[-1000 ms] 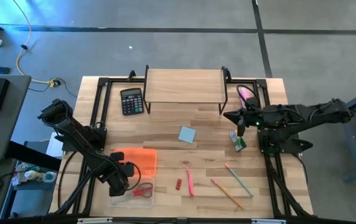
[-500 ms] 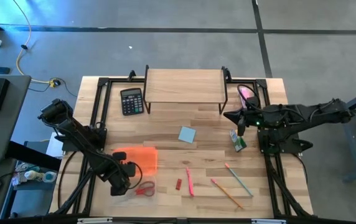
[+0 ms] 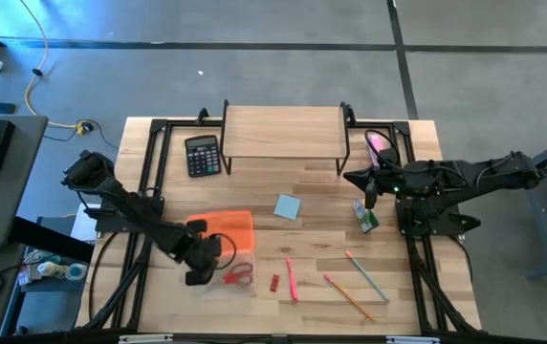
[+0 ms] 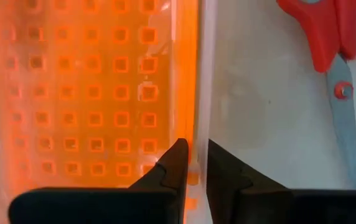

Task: Pack school essentials
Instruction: Move the supply box to the middle left of the table

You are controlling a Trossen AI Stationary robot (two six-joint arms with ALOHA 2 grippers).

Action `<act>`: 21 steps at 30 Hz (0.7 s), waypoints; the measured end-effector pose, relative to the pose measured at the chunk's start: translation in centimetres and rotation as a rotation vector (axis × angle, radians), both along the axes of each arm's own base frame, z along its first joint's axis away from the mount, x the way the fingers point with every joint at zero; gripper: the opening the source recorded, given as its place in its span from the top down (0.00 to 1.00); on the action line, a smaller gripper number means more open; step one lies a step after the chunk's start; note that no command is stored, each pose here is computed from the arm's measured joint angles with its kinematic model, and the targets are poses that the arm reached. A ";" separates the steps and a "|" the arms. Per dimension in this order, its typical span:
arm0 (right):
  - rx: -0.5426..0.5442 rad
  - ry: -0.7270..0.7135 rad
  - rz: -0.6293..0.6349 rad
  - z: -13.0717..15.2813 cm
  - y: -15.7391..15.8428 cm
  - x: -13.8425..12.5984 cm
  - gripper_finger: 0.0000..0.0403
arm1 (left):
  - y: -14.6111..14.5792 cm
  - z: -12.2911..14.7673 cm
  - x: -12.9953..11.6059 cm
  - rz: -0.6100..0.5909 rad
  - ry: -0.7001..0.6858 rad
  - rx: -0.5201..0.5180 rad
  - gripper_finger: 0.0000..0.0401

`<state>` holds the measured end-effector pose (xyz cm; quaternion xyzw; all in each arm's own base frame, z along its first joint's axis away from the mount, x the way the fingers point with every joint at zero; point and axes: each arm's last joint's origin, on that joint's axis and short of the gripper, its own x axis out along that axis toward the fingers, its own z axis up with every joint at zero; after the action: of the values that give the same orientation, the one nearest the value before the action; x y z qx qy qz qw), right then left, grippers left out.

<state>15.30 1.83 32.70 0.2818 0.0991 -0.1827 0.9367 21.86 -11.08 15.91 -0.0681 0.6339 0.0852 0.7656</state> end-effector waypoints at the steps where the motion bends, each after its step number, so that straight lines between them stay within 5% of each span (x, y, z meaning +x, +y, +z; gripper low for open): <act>1: 0.000 0.000 0.000 0.0 0.0 0.0 1.00 | 0.5 0.0 0.2 -0.002 0.001 0.004 0.94; 21: -0.002 0.001 0.000 0.0 0.0 0.0 1.00 | 5.7 0.0 2.1 -0.050 0.020 0.057 0.91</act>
<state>15.30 1.83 32.69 0.2809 0.0995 -0.1827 0.9369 23.92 -5.34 15.91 -0.0297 0.6404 0.0849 0.7628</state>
